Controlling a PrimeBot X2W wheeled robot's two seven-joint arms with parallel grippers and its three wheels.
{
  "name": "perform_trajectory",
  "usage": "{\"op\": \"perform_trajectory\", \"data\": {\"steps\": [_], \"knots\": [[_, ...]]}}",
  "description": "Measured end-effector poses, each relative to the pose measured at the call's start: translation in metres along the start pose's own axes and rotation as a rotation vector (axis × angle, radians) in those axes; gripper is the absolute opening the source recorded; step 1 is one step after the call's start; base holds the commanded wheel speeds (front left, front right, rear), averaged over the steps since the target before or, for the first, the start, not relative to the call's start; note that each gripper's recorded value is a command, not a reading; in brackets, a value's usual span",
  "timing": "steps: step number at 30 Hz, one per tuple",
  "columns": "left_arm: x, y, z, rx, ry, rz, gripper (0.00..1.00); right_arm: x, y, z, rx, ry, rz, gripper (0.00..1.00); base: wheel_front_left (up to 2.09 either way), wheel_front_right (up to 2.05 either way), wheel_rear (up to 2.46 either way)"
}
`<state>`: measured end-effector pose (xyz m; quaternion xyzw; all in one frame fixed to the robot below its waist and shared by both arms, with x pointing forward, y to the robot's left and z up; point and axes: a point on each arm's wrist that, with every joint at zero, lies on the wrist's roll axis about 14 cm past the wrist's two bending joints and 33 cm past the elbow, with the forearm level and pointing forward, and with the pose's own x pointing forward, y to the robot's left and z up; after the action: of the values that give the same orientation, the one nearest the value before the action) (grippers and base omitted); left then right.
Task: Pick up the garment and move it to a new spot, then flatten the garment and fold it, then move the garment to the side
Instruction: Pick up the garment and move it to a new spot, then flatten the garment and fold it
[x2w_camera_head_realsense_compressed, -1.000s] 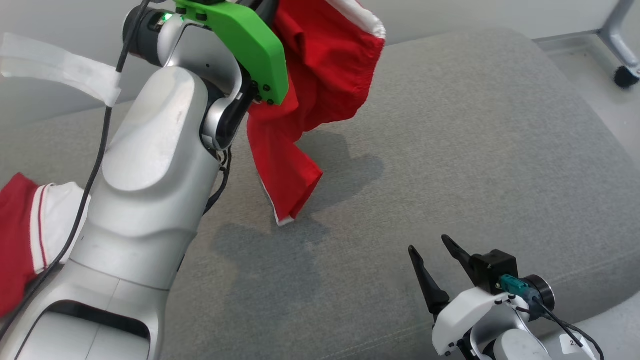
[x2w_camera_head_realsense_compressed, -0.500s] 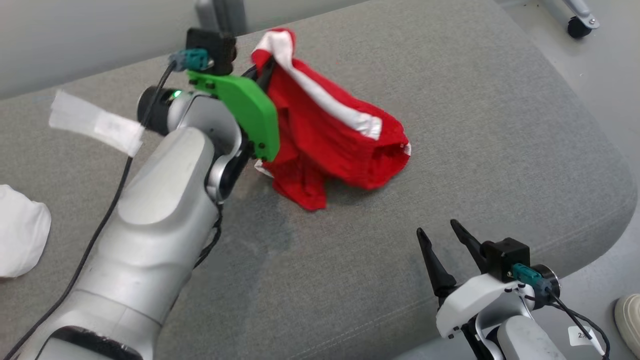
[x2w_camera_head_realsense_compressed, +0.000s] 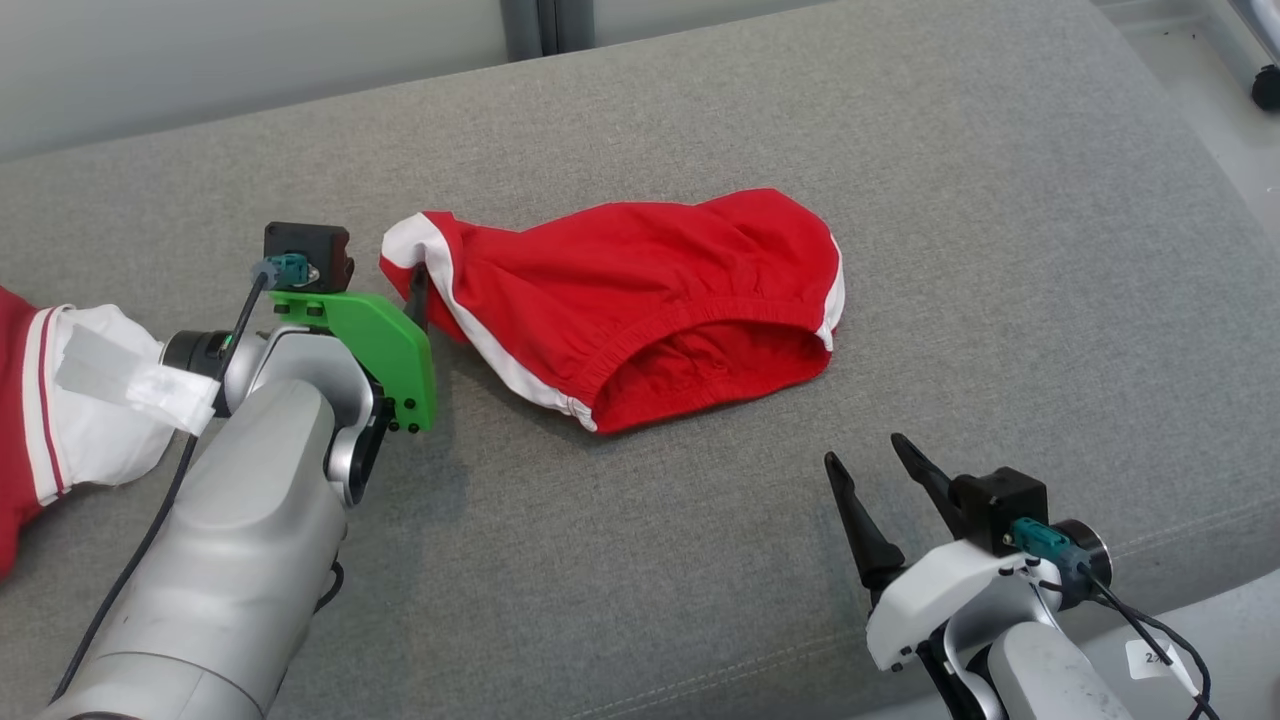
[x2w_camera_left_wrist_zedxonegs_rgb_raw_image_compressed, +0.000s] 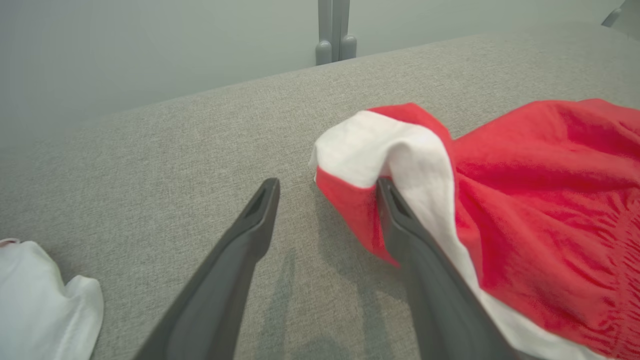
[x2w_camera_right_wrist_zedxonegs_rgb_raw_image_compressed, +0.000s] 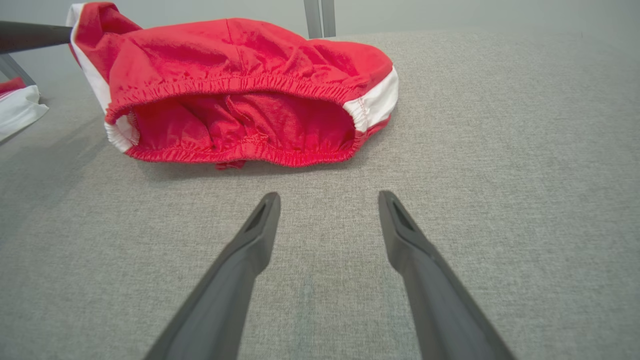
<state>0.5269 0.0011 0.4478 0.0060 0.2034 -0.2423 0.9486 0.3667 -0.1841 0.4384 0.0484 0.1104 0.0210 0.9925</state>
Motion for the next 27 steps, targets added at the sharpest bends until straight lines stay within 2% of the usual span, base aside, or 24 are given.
{"op": "perform_trajectory", "data": {"steps": [6,12,16,21,27], "knots": [[-0.013,0.012,0.007,0.018,-0.023,0.045,1.00,-0.004,0.003,0.007,-0.009,-0.017,0.010,1.00,0.00,0.00,0.00],[-0.022,-0.015,0.034,0.029,-0.111,-0.025,1.00,-0.012,0.003,0.010,-0.013,-0.027,0.006,1.00,0.00,0.00,0.00],[-0.027,-0.047,0.041,0.047,-0.135,-0.105,1.00,-0.017,0.004,0.012,-0.018,-0.031,0.006,1.00,0.00,0.00,0.00],[-0.030,-0.096,0.024,0.071,-0.077,-0.229,1.00,-0.023,0.001,0.014,-0.018,-0.034,-0.006,1.00,0.00,0.00,0.00],[-0.026,-0.139,0.006,0.104,-0.024,-0.345,1.00,-0.028,-0.012,0.012,-0.015,-0.027,-0.050,1.00,0.00,0.00,0.00]]}}
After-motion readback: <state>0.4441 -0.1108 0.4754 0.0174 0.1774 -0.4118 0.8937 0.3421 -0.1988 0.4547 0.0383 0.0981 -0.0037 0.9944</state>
